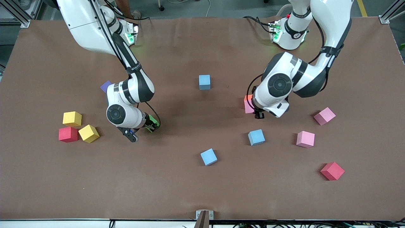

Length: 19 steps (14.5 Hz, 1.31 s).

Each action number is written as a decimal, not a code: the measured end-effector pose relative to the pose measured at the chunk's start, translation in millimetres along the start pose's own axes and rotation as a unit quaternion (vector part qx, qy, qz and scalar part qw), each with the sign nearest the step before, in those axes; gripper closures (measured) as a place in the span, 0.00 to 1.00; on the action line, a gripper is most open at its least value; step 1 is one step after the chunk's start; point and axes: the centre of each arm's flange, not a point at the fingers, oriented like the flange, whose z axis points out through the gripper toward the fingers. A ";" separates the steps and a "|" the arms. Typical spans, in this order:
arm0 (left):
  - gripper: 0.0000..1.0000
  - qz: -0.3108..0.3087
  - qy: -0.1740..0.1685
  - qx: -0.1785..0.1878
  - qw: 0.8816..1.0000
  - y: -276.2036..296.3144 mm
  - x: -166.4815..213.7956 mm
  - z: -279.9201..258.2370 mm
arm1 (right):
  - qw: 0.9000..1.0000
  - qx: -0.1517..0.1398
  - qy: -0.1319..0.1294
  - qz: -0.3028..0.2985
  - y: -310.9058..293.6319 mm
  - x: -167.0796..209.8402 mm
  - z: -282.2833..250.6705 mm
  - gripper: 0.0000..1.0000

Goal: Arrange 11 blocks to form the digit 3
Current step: 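Set the pink block by the blue block while the right gripper carries green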

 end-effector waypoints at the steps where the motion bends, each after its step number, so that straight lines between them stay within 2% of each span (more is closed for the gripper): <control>1: 0.75 -0.005 -0.005 0.001 1.000 -11.0 -6.7 -0.3 | 1.000 0.001 0.000 0.001 0.0 0.3 -0.4 0.43; 7: 0.75 -0.022 -0.034 -0.019 0.999 -64.2 -49.3 24.7 | 1.000 0.000 -0.001 0.001 -0.3 0.2 -1.1 0.44; 11: 0.75 -0.005 -0.062 -0.036 0.997 -89.6 -65.7 47.4 | 1.000 0.006 0.004 -0.010 -3.7 0.4 -8.4 0.44; 14: 0.75 0.004 -0.077 -0.044 0.996 -108.5 -73.8 63.0 | 1.000 0.015 0.013 -0.012 -3.8 1.2 -37.4 0.44; 19: 0.75 0.013 -0.090 -0.049 0.995 -128.7 -74.4 86.4 | 1.000 0.011 0.002 0.014 28.5 28.0 -92.0 0.44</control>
